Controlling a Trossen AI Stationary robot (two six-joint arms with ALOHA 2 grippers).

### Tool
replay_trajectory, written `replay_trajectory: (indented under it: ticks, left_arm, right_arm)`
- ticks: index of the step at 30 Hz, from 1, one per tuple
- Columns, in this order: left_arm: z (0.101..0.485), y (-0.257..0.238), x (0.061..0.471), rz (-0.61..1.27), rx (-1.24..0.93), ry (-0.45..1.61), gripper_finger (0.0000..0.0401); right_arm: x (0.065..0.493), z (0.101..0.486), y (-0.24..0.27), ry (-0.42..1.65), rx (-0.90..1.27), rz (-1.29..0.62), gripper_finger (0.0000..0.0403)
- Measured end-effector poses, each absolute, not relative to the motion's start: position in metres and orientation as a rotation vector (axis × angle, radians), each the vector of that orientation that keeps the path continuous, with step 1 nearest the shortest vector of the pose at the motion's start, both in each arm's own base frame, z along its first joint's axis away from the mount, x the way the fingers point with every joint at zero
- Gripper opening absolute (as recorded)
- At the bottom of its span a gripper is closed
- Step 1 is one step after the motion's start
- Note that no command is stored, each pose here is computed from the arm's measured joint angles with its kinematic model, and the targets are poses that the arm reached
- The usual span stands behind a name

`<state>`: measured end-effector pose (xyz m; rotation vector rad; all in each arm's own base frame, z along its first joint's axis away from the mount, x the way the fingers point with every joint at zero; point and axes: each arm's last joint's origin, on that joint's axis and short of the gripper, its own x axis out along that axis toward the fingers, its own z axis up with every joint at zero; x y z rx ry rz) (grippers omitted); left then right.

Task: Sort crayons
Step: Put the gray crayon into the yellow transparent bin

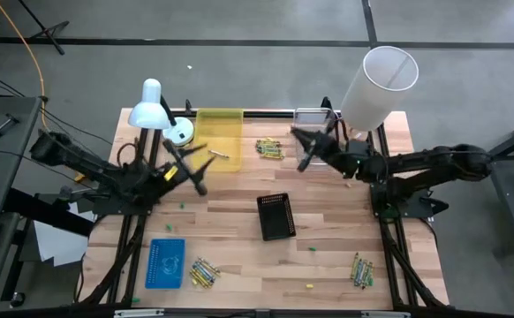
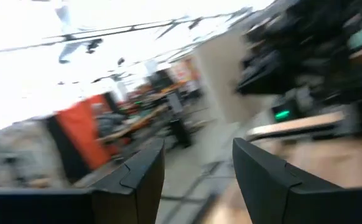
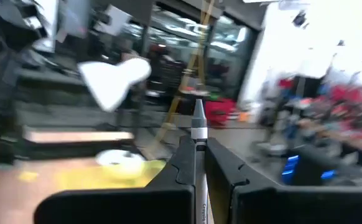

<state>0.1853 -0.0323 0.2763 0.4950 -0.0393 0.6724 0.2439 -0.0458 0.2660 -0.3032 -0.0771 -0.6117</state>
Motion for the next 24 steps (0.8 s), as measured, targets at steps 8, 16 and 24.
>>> replay_trajectory:
  ticks: [8,16,24]
  left_arm:
    - [0.279,0.037,0.188,0.862,0.694,0.020,0.0175]
    - [0.283,0.072,0.176,1.073,0.620,0.011,0.0175]
    - [0.279,0.075,0.171,1.259,0.363,-0.010,0.0175]
  right_arm:
    - [0.226,0.270,-0.106,-0.025,-0.431,-0.796,0.0001]
    - [0.207,0.283,-0.147,-0.117,-0.254,-0.935,0.0001]
    - [0.215,0.301,-0.160,0.010,-0.018,-0.847,0.0001]
